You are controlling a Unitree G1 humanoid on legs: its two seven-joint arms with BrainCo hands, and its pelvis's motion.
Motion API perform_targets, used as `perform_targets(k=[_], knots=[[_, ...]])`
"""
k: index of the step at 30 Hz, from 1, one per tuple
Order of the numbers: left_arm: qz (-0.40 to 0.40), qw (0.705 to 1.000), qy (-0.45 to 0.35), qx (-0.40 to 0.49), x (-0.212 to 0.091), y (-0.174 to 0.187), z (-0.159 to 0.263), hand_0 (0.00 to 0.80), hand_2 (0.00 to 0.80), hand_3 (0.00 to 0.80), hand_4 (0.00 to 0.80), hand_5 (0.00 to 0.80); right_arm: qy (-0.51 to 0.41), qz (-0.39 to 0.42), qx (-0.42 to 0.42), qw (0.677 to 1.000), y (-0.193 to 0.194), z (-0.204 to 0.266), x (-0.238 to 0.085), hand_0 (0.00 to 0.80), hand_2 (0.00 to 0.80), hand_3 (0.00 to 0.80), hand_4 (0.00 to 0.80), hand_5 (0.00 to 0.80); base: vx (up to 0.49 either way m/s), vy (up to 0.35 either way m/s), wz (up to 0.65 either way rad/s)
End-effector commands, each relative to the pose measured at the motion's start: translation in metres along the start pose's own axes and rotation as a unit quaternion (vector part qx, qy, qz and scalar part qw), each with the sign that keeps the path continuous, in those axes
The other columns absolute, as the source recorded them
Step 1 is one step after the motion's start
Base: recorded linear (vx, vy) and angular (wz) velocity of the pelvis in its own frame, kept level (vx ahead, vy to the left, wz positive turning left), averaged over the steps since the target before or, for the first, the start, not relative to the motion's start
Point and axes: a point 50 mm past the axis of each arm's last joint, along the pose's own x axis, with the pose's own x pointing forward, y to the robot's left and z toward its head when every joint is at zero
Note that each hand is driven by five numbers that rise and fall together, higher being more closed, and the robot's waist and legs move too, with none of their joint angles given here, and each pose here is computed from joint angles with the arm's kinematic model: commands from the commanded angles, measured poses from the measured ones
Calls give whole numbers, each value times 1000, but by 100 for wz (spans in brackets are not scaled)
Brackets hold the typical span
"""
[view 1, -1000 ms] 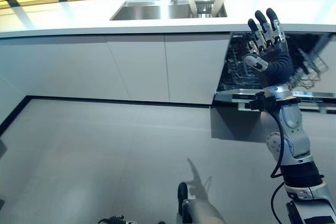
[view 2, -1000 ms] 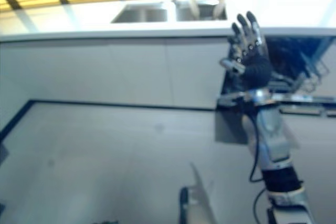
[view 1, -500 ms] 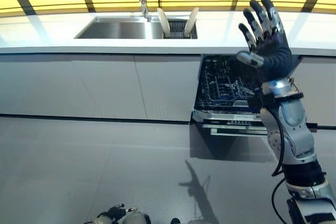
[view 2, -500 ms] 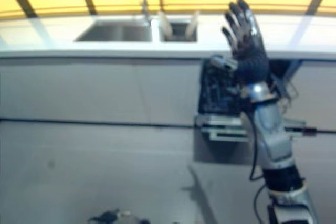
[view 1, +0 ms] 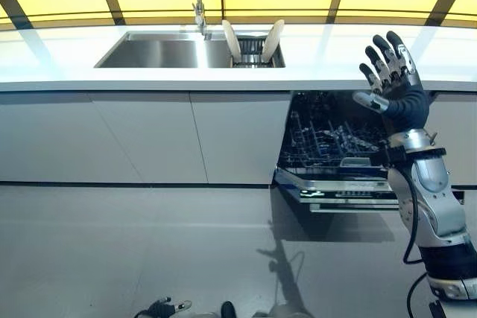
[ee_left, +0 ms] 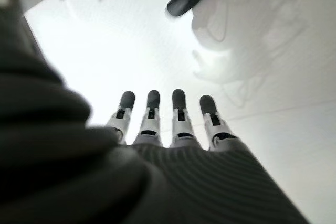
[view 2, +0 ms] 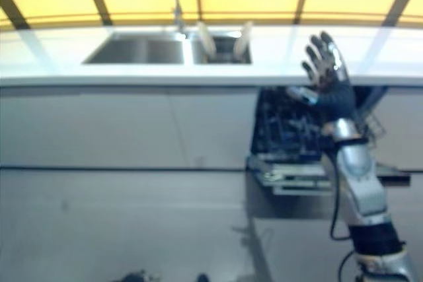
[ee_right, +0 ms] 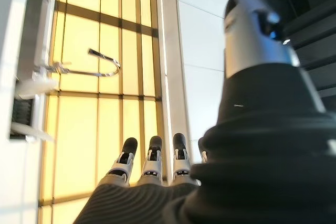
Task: Take plates into dishwasher
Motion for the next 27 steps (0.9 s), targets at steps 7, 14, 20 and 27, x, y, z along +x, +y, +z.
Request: perform_targets(k=[7, 14, 20, 27], knots=[[34, 998, -39, 20, 3, 28, 37, 0, 0, 0, 0, 0, -110, -52, 17, 992, -12, 40, 34, 0, 0, 0, 0, 0, 357, -59, -27], [-4, 998, -22, 53, 3, 14, 24, 0, 0, 0, 0, 0, -114, -67, 0, 991, -21, 43, 24, 0, 0, 0, 0, 0, 406, -118, 32], [0, 999, 11, 31, 1, 20, 5, 0, 0, 0, 0, 0, -105, -63, 14, 992, -15, 39, 29, 0, 0, 0, 0, 0, 672, -352, 21], [-11, 1000, -25, 2, 1, 2, 10, 0, 0, 0, 0, 0, -83, -25, 3, 996, -3, 28, 33, 0, 0, 0, 0, 0, 523, -362, -4]])
